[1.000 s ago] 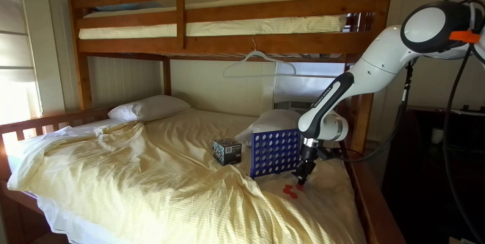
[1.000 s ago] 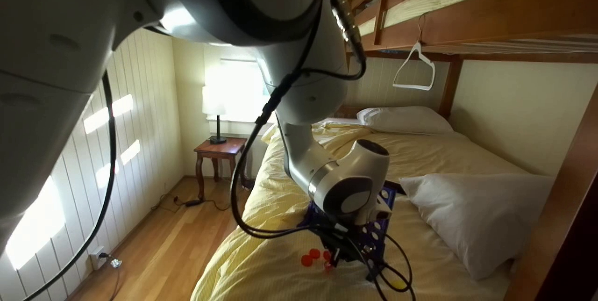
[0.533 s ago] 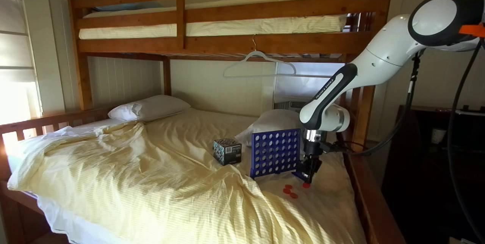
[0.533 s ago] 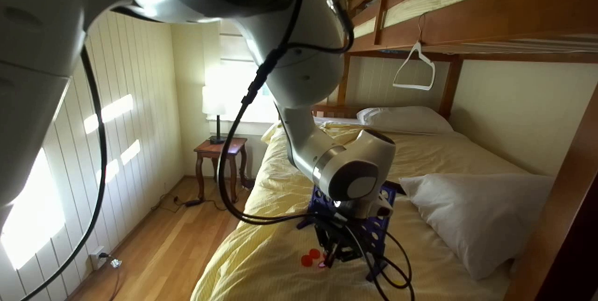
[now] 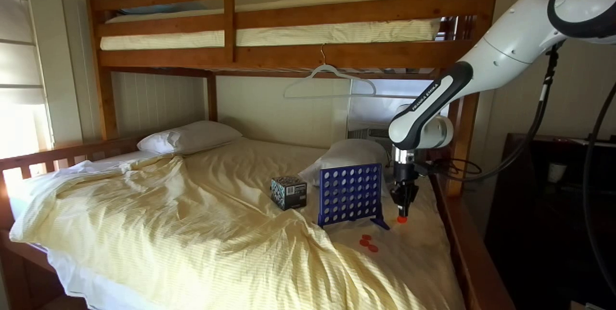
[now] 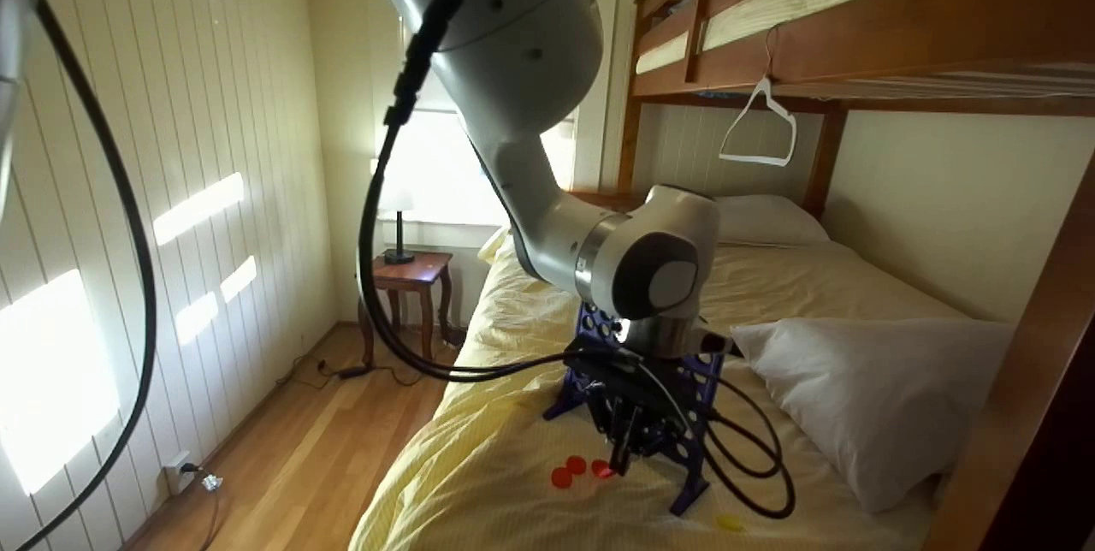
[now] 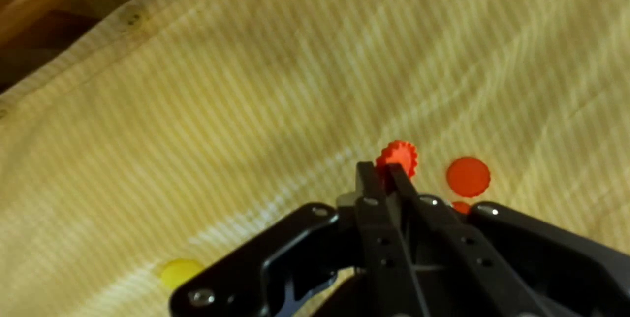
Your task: Put one orange disc in the blue board
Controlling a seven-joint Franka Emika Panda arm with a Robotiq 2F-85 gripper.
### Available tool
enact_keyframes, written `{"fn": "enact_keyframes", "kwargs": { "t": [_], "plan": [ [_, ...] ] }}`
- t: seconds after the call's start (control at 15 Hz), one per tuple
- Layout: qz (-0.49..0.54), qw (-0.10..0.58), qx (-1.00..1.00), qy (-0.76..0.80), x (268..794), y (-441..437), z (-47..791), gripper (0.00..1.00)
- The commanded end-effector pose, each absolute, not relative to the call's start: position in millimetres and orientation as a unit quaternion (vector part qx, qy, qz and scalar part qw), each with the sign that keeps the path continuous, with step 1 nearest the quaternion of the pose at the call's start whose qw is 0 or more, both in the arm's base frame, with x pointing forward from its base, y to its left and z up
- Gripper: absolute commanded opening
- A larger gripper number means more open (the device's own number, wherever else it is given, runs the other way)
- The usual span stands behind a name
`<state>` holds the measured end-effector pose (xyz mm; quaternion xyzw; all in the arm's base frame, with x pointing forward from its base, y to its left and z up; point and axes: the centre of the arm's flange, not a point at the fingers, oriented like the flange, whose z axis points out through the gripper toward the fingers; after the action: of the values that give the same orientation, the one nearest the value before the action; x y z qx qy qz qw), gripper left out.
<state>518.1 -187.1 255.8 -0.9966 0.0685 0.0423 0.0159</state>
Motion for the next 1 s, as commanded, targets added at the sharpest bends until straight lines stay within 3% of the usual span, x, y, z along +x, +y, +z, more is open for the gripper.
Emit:
{"fn": "enact_keyframes", "kwargs": {
  "t": [0.0, 0.6, 0.73, 0.93],
  "plan": [
    [-0.008, -0.07, -0.996, 0.046, 495, -183, 303, 0.02],
    [-0.173, -0.231, -0.955, -0.069, 482, -183, 372, 0.02],
    [-0.16, -0.218, -0.96, -0.07, 499, -191, 372, 0.08],
    [-0.173, -0.232, -0.954, -0.077, 496, -192, 380, 0.08]
  ]
}}
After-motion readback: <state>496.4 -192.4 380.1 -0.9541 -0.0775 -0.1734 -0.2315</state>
